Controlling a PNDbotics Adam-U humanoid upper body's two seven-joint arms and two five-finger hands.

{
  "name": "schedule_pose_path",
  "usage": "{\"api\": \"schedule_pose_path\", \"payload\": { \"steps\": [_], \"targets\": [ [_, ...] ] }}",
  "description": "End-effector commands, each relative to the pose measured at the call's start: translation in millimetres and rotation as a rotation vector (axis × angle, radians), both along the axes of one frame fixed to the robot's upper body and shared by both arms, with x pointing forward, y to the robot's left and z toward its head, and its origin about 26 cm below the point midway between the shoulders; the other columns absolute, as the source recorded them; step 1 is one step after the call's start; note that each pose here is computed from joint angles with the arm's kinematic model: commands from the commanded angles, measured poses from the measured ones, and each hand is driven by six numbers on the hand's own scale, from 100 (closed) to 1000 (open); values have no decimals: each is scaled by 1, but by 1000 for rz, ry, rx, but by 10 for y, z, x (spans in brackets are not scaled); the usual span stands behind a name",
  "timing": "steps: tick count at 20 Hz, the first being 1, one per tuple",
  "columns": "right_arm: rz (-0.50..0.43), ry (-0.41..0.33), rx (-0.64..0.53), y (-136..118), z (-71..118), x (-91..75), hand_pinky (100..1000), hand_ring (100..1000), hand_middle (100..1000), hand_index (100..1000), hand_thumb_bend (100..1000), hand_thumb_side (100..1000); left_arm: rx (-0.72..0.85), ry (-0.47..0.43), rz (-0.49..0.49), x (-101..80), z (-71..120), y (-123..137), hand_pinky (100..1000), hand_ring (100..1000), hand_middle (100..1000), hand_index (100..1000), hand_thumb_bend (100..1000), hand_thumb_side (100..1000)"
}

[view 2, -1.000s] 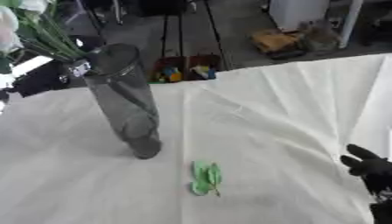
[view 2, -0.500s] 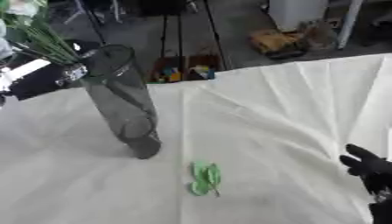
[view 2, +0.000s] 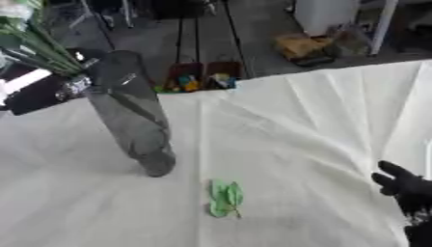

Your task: Arrange flowers into the vase.

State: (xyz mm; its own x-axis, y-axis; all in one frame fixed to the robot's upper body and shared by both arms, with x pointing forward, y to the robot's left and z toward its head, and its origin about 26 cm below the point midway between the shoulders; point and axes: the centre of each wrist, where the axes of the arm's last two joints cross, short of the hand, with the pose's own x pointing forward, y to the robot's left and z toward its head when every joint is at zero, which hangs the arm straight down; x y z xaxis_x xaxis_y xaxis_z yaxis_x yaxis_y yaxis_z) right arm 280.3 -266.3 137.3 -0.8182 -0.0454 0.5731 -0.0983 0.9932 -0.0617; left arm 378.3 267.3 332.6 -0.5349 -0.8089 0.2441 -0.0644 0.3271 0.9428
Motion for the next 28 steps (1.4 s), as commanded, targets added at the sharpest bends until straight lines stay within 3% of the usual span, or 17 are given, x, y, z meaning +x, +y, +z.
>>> {"api": "schedule_pose_path", "payload": {
  "steps": [1, 13, 28],
  "targets": [
    [-4, -19, -6, 0, 58, -14, 821, 851, 534, 691, 100, 1000, -11, -61, 16, -65, 161, 74, 821, 955, 935, 1000, 100, 1000],
    [-3, -5, -14, 5, 56, -14, 825, 854, 533, 693, 100, 1000, -79, -132, -19, -91, 270, -36, 813, 950, 931, 1000, 100, 1000],
    [-4, 1, -12, -2, 53, -17, 827, 855, 532, 694, 100, 1000, -12, -82, -11, -103, 237, 108, 852, 976, 962, 1000, 100, 1000]
  ]
}}
